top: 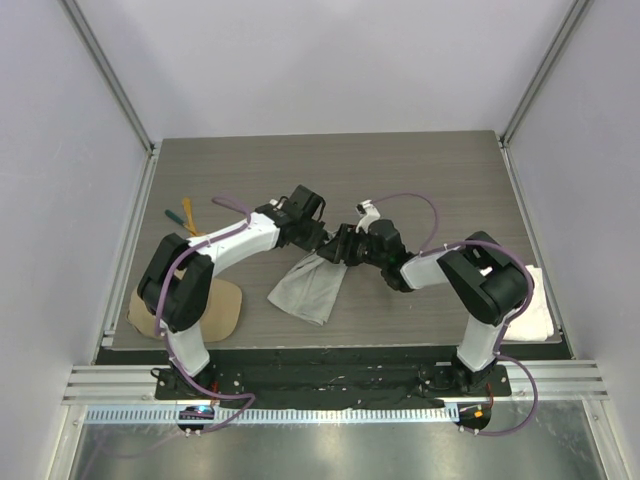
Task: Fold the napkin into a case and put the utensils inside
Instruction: Stuff the 2/3-rectangle-folded napkin at the center of the board.
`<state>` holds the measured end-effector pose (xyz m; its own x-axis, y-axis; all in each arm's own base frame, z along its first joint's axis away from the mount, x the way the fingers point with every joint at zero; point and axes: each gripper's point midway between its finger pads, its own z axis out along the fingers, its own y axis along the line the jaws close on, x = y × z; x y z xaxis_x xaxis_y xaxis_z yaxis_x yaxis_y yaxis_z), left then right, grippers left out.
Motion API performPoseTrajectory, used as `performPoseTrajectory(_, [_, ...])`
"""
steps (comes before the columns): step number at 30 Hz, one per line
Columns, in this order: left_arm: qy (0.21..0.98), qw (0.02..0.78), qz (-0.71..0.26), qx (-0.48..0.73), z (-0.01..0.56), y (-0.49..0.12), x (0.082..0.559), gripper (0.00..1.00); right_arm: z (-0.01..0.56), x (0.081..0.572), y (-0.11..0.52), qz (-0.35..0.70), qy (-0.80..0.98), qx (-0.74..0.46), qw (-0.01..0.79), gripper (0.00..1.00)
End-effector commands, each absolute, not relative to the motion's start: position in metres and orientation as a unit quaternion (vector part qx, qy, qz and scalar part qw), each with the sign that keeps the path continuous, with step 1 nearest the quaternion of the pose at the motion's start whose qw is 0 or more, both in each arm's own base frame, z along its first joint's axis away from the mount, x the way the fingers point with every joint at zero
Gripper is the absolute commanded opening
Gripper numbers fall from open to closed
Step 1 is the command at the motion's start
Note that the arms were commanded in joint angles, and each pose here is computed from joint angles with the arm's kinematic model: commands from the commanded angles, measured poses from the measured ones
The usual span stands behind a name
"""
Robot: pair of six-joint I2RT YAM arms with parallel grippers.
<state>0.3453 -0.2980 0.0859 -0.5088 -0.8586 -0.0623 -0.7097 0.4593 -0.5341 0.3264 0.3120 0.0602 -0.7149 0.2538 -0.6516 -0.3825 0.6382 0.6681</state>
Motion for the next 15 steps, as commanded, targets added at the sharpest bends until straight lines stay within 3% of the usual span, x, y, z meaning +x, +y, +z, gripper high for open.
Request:
performPoseTrajectory(1, [0.823,0.179,-0.260,-0.473,0.110,-0.304,0.350,0.00,0.092,0.336,0.320,0.461,0.777,-0.033,0.428,0.58])
performPoseTrajectory(15, [0.801,0.164,-0.285,-0.500,0.108,-0.305,0.347,0.00,0.081,0.349,0.325,0.456,0.768,0.045,0.448,0.64])
